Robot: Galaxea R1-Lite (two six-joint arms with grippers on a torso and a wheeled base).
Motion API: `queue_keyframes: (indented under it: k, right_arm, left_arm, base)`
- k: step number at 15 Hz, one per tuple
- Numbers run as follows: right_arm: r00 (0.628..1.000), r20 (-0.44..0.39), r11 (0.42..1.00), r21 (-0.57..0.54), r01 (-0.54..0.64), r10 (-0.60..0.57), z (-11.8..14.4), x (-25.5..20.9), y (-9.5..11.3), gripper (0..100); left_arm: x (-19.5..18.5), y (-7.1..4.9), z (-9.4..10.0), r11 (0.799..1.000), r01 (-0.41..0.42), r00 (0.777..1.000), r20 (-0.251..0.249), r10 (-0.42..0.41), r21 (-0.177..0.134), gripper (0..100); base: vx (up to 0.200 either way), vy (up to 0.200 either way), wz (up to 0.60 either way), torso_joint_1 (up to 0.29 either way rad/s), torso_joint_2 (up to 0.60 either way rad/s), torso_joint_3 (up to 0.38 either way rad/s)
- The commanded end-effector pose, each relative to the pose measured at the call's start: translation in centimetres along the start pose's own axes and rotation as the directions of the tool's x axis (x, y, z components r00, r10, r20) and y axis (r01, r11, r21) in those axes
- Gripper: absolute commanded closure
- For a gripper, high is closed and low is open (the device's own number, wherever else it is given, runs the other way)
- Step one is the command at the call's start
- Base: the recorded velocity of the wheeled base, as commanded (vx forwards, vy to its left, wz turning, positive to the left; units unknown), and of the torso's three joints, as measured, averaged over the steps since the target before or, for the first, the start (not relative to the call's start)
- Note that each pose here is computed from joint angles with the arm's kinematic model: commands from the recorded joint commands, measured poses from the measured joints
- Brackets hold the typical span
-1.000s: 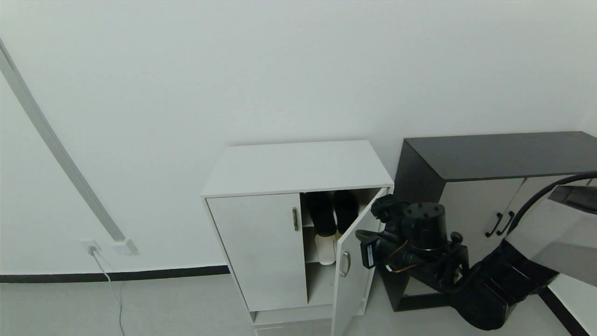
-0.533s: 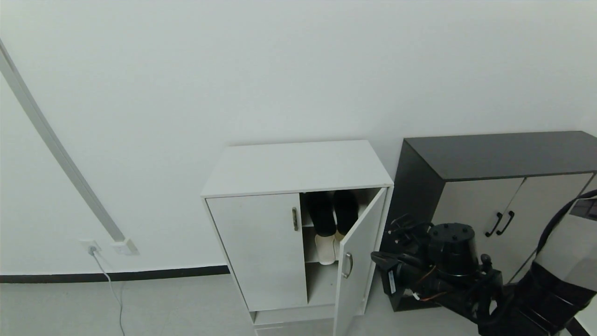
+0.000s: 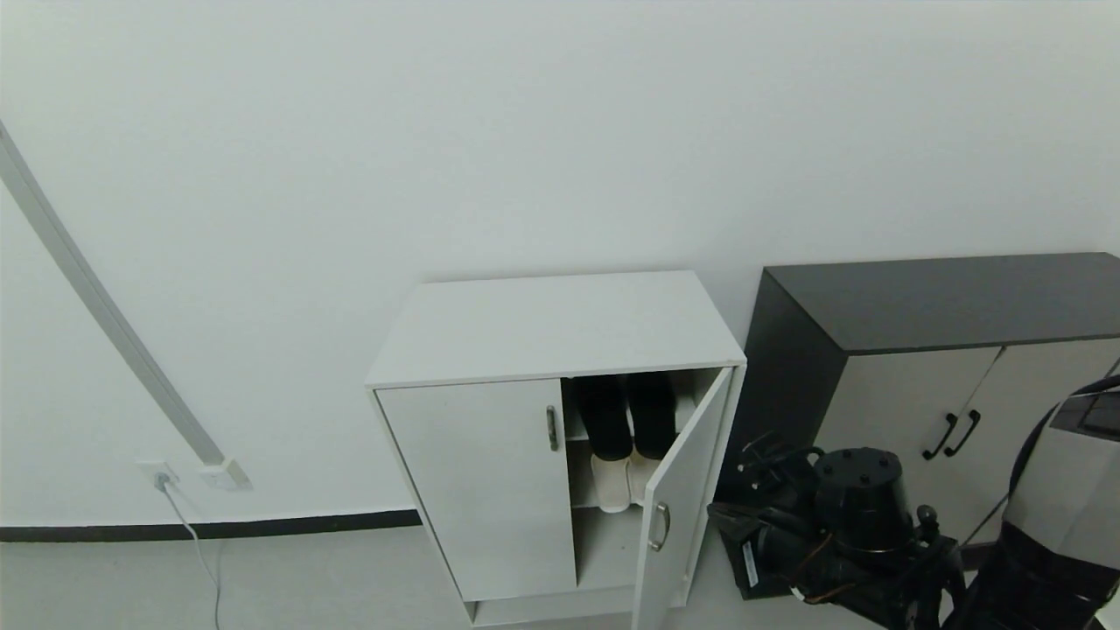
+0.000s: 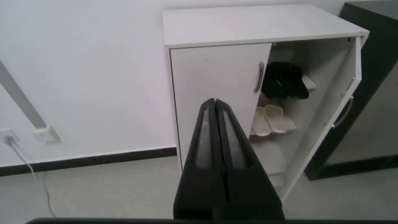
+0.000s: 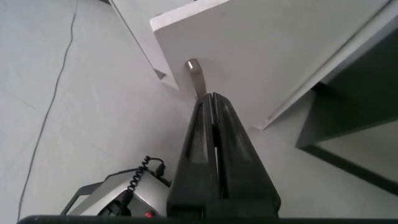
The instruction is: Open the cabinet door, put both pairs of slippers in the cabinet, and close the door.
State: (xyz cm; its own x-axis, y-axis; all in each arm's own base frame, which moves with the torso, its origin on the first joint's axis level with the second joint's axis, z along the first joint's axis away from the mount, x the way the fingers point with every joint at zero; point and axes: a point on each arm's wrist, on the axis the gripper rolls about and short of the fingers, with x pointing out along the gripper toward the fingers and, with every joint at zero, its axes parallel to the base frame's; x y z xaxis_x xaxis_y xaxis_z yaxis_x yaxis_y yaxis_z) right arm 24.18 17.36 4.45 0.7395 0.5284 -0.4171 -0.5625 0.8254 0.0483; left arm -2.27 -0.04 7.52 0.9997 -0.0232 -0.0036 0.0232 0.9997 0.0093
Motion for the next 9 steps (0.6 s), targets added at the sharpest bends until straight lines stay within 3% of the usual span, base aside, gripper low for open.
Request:
queue_keyframes:
  k: [1, 9]
  right_arm:
    - [1.0, -0.007, 1.0, 0.004, 0.004, -0.004, -0.6, 1.2, -0.1, 100]
    - [0.998, 0.048, 0.999, 0.021, 0.037, -0.038, 0.4, 6.9, -1.1, 100]
  left_arm:
    - [0.0, 0.0, 0.0, 1.0, 0.0, 1.0, -0.001, 0.0, 0.0, 100]
    - [0.0, 0.0, 0.0, 1.0, 0.0, 1.0, -0.001, 0.0, 0.0, 100]
  base:
    - [0.0, 0.0, 0.0, 0.0, 0.0, 0.0]
    - [0.0, 0.0, 0.0, 0.0, 0.0, 0.0]
